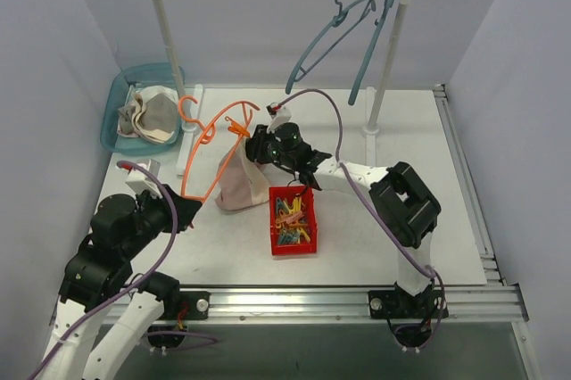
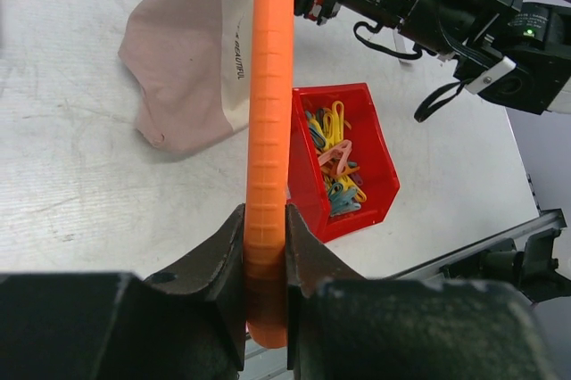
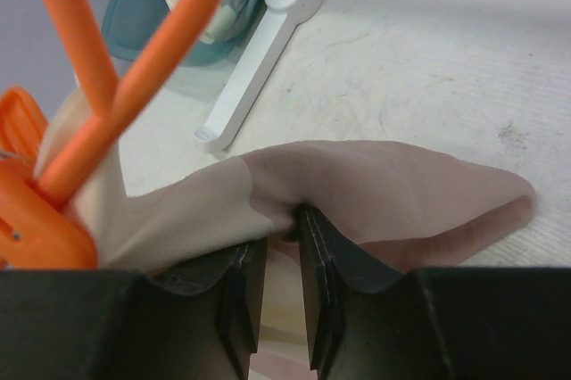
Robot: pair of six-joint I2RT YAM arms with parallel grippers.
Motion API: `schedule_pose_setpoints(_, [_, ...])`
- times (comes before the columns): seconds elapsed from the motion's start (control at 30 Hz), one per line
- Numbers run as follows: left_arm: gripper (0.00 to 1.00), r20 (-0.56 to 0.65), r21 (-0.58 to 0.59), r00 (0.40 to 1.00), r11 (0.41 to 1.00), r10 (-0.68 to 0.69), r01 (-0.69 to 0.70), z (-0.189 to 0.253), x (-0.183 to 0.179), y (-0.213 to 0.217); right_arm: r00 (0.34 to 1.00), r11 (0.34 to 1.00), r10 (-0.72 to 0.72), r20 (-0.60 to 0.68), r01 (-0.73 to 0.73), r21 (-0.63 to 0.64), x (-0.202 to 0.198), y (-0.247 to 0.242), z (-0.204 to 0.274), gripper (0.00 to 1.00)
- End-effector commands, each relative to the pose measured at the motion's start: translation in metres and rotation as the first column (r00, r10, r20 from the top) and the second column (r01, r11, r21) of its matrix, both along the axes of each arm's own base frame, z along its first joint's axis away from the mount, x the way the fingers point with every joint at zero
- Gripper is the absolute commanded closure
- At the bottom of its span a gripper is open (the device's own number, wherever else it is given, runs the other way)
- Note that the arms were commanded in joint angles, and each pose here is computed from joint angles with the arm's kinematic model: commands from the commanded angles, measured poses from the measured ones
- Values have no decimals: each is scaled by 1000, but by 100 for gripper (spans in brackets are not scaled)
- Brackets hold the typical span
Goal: Remove the underwear clipped to the hanger
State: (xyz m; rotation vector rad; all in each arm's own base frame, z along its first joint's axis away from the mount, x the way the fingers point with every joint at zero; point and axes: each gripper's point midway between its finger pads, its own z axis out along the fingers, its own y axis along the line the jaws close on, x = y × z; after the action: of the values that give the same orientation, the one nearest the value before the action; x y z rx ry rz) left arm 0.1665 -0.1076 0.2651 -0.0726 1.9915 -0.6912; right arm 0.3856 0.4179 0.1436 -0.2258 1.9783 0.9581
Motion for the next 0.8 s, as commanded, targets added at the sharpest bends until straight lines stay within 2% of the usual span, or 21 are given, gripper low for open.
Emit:
schedule_pose_setpoints(0.0, [97,143,-45,989,999,31,-25,40,8,3,999,998,47,2,-47,50,-12,8,17,78])
schedule_pose_setpoints(0.17, [98,117,-22,991,998,62,-60,32,16,6,999,999,26,-28,-27,-42,-27,-6,10,76])
schedule_pose_setpoints(0.3, [97,120,-26,991,998,60,-57,33,19,4,997,994,60,-47,-64,-91,-39,-2,9,72])
schedule_pose_setpoints(0.37, [97,116,-14,991,998,69,-68,32,20,6,999,989,9,-41,-15,-150,-37,-8,7,71])
schedule_pose_setpoints(0.43, [97,105,9,991,997,78,-79,29,20,10,1000,981,-18,6,18,-193,-45,-9,17,62])
schedule_pose_setpoints(0.47, [97,95,36,991,994,95,-99,26,22,14,996,969,-85,36,91,-231,-41,-19,19,57])
schedule_pose_setpoints(0.5, [97,84,51,992,993,98,-102,22,23,15,993,967,-98,63,110,-231,-44,-20,31,48])
schedule_pose_setpoints(0.6, [97,43,80,995,993,87,-91,13,24,14,979,942,-142,149,180,-284,-54,-22,54,32])
schedule_pose_setpoints(0.67, [98,39,83,995,992,90,-93,11,24,14,975,920,-132,179,188,-344,-67,-21,60,27])
schedule_pose_setpoints(0.7, [98,34,83,995,992,89,-92,10,25,14,961,906,-172,216,241,-348,-64,-24,75,25])
schedule_pose_setpoints(0.77, [97,36,83,995,992,89,-92,10,24,14,956,886,-166,241,252,-389,-73,-24,82,24])
